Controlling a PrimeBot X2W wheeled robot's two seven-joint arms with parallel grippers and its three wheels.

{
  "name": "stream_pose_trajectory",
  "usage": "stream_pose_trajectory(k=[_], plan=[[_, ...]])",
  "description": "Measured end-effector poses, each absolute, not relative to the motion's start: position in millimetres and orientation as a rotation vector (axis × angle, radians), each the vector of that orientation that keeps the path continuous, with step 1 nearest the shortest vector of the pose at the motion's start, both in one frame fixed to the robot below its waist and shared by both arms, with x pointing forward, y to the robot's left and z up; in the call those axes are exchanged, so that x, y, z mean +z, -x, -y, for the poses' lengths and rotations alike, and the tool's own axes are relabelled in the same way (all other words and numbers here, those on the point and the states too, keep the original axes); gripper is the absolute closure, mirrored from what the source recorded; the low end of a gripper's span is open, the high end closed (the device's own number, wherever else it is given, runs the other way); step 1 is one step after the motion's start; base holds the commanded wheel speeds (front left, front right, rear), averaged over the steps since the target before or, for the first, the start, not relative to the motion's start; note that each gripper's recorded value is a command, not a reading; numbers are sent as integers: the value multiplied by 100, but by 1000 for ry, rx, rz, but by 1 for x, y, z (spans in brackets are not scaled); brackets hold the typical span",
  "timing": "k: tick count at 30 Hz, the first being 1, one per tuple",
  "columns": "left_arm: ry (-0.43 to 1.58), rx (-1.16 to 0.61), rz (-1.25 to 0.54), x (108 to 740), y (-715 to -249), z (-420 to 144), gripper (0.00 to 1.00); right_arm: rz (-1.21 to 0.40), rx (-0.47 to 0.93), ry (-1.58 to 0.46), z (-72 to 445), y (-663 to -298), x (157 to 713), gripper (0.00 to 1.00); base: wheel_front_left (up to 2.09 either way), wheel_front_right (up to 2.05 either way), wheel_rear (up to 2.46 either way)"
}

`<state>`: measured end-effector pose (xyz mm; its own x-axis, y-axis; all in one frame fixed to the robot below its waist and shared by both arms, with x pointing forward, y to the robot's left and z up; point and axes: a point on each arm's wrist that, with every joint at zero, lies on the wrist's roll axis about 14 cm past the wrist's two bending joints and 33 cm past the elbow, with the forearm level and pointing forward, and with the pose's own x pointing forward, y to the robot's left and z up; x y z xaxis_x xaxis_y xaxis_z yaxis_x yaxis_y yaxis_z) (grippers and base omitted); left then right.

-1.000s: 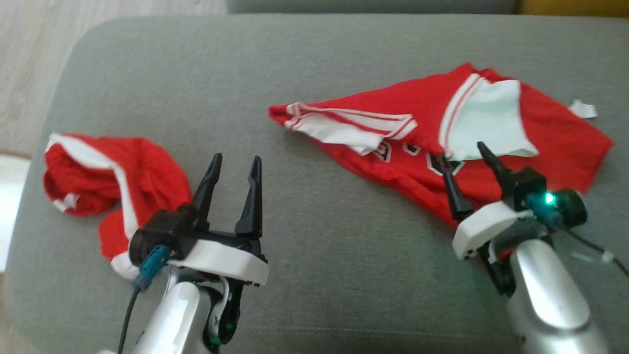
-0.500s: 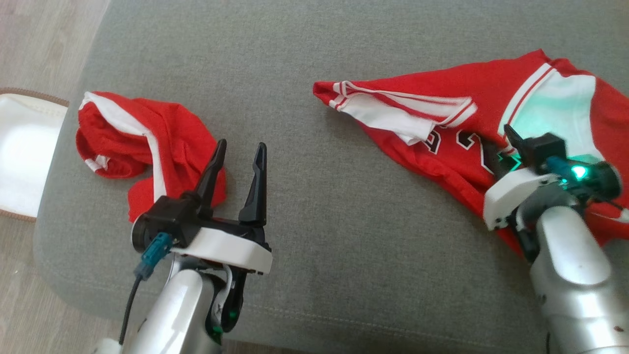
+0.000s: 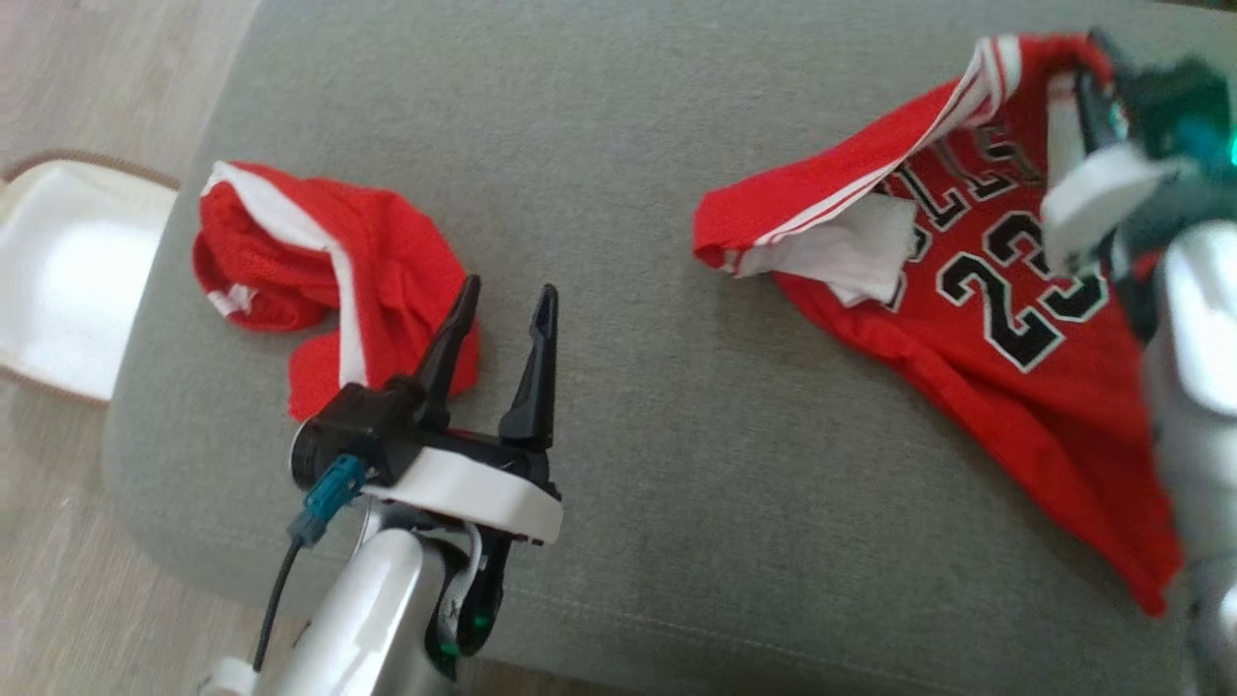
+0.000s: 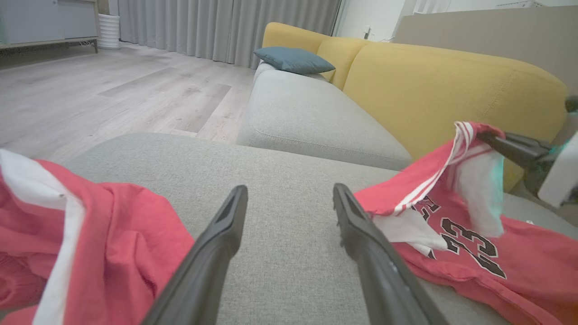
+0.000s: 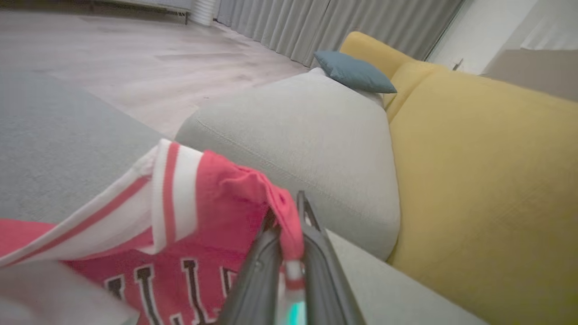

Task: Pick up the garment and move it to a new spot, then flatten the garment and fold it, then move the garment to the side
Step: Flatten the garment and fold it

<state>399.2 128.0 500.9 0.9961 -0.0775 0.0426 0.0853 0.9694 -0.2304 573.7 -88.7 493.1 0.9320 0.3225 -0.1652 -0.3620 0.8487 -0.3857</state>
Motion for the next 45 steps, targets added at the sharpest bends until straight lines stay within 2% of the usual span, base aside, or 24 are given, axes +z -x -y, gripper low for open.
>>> stream_pose_trajectory(k=[4, 9, 10, 11, 18, 23, 30, 34, 45], plan=[[237, -74, 32, 501, -401, -132, 0, -87, 414, 581, 76, -604, 506, 100, 0, 0, 0], [237, -52, 20, 499, -401, -139, 0, -147, 463, 735, 68, -638, 495, 100, 0, 0, 0], [237, -42, 14, 497, -401, -142, 0, -154, 475, 770, 66, -643, 492, 63, 0, 0, 0], [237, -30, 7, 494, -400, -145, 0, -159, 489, 795, 62, -649, 489, 0, 0, 0, 0], [227, 22, -29, 482, -401, -159, 0, -174, 531, 838, 36, -676, 486, 0, 0, 0, 0], [236, 17, -9, 487, -407, -157, 0, -152, 580, 727, 17, -661, 488, 0, 0, 0, 0], [238, -39, 53, 506, -421, -143, 0, -44, 538, 529, 32, -647, 527, 0, 0, 0, 0], [239, -68, 93, 520, -424, -134, 0, -6, 512, 417, 43, -625, 538, 0, 0, 0, 0], [271, -135, 145, 542, -405, -110, 0, 41, 405, 111, 76, -529, 538, 0, 0, 0, 0]])
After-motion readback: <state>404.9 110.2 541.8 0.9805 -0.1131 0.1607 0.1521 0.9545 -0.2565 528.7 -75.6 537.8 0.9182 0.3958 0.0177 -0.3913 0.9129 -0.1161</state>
